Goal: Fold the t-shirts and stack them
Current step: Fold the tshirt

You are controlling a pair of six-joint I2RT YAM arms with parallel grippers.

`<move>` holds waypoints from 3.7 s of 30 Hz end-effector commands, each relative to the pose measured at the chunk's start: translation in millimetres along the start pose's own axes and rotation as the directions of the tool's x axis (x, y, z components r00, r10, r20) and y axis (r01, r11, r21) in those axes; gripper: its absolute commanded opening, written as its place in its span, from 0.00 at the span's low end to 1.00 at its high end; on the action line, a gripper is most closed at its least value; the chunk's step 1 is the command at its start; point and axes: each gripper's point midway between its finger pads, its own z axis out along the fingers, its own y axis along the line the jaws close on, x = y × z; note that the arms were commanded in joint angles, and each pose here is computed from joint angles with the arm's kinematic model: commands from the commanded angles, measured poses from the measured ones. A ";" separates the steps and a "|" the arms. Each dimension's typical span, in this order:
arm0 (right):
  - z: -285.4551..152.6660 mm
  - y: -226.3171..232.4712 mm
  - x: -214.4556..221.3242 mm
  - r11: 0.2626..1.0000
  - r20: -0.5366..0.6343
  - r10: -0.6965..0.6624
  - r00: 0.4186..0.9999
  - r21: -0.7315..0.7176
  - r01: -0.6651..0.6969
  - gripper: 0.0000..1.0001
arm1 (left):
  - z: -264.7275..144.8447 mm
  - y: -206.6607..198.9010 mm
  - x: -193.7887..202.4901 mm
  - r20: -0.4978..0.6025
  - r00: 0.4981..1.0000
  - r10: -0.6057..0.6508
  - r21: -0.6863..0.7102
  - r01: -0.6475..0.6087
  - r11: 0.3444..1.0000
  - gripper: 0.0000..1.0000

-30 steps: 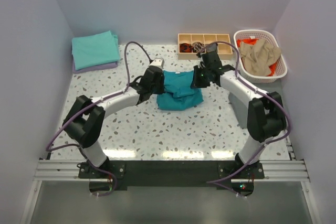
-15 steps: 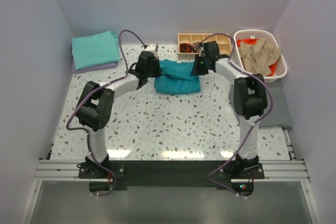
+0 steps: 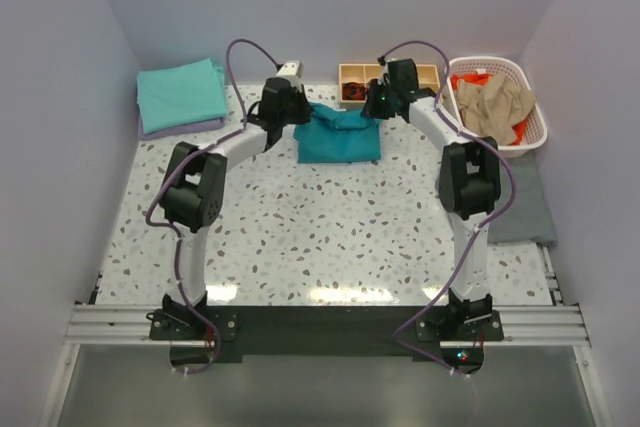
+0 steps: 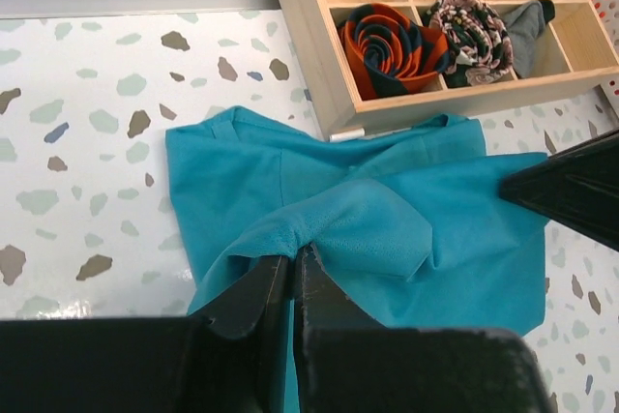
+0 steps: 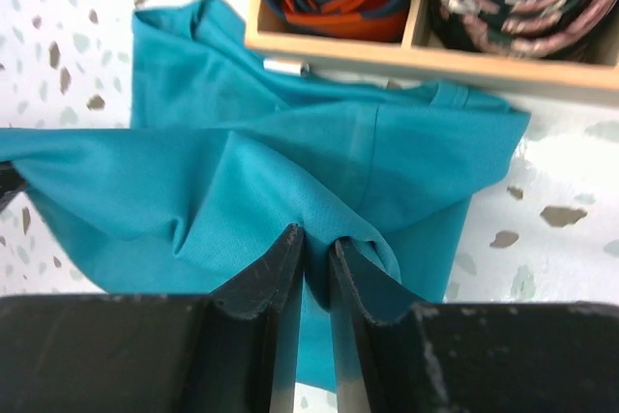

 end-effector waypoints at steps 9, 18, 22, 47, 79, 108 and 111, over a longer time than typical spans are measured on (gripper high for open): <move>28.4 -37.2 -54.6 0.992 0.132 -0.021 0.991 0.128 0.004 0.24 | 61.9 20.1 -4.1 -0.002 0.997 -0.082 0.144 0.082 0.986 0.14; 6.2 -29.6 -60.9 0.995 0.198 -0.040 0.979 0.101 0.021 0.47 | 49.9 56.6 -29.9 0.093 0.992 -0.082 0.004 0.082 0.997 1.00; -16.2 -24.1 -53.9 0.995 0.197 -0.055 0.979 0.088 0.038 0.48 | 21.0 65.1 -63.1 0.169 0.985 -0.023 -0.065 0.034 0.997 1.00; -2.8 40.3 3.4 0.978 -0.027 -0.006 1.000 -0.207 0.000 0.49 | 22.8 -4.4 9.7 -0.048 0.995 -0.083 0.260 0.093 0.961 1.00; -96.6 38.7 176.3 0.997 -0.250 -0.053 0.967 -0.062 0.039 0.47 | -130.8 -22.8 175.5 -0.337 0.934 -0.120 0.054 0.147 0.988 1.00; -77.5 42.9 114.8 0.991 -0.116 -0.137 0.984 -0.021 0.135 0.49 | -77.8 -57.0 83.1 -0.146 0.989 0.024 0.170 0.001 0.985 1.00; -66.3 34.2 110.7 0.990 -0.112 -0.138 0.984 0.012 0.140 0.49 | -68.0 -52.7 84.2 -0.142 0.990 0.028 0.170 -0.003 0.985 1.00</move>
